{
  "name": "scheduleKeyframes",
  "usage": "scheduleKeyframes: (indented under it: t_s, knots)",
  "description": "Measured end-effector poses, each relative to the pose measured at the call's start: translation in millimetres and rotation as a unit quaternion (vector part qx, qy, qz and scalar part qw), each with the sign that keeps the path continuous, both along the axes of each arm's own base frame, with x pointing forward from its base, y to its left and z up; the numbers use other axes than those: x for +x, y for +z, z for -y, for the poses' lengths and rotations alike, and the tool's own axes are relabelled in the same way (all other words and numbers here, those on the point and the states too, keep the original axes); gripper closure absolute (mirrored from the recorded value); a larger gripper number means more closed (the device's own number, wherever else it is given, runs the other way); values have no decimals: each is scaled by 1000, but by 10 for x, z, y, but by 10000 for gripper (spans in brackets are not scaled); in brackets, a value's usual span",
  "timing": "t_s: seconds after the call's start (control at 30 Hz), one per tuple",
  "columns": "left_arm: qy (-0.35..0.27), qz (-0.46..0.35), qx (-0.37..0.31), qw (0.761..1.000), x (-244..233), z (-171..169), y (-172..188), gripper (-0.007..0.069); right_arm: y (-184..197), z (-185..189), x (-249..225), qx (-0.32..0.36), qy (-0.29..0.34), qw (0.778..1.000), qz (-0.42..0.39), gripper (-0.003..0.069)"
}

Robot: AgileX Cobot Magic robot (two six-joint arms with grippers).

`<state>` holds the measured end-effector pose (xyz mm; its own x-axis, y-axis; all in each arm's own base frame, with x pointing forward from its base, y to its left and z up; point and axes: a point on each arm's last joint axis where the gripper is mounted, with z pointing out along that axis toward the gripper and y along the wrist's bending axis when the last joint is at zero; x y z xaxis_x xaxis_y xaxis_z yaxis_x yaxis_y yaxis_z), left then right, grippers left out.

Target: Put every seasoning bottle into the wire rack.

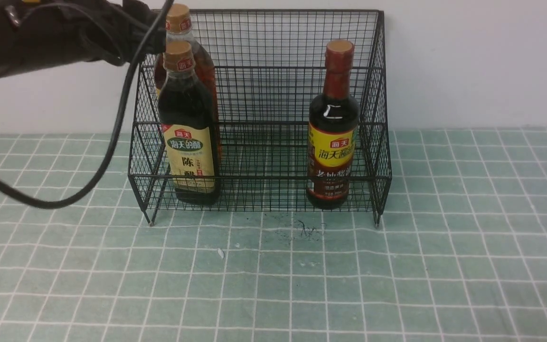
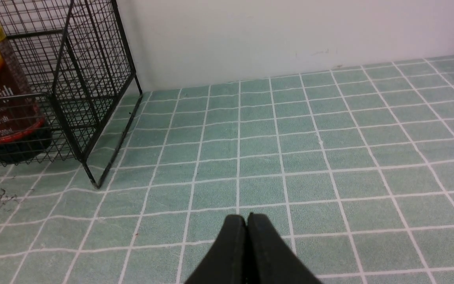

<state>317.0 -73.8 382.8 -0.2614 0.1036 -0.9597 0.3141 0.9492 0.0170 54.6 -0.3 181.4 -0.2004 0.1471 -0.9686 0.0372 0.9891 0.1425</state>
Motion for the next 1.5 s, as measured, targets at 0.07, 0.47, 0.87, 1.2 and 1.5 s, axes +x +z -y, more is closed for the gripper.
scheduleKeyframes:
  t_s: [0.07, 0.47, 0.87, 1.2, 1.5]
  knots:
    - [-2, 21, 6, 1000, -98, -21, 120, 232, 0, 0, 0, 0, 0, 1000, 0, 673]
    - [-15, -38, 25, 999, -935, -378, 506, 619, 0, 0, 0, 0, 0, 1000, 0, 673]
    - [31, -127, 32, 991, -2135, -556, 241, 631, 0, 0, 0, 0, 0, 1000, 0, 673]
    - [-3, -55, 1, 998, -3095, -421, -151, 631, 0, 0, 0, 0, 0, 1000, 0, 673]
    - [8, 47, 13, 999, -3418, -421, -119, 631, 0, 0, 0, 0, 0, 1000, 0, 673]
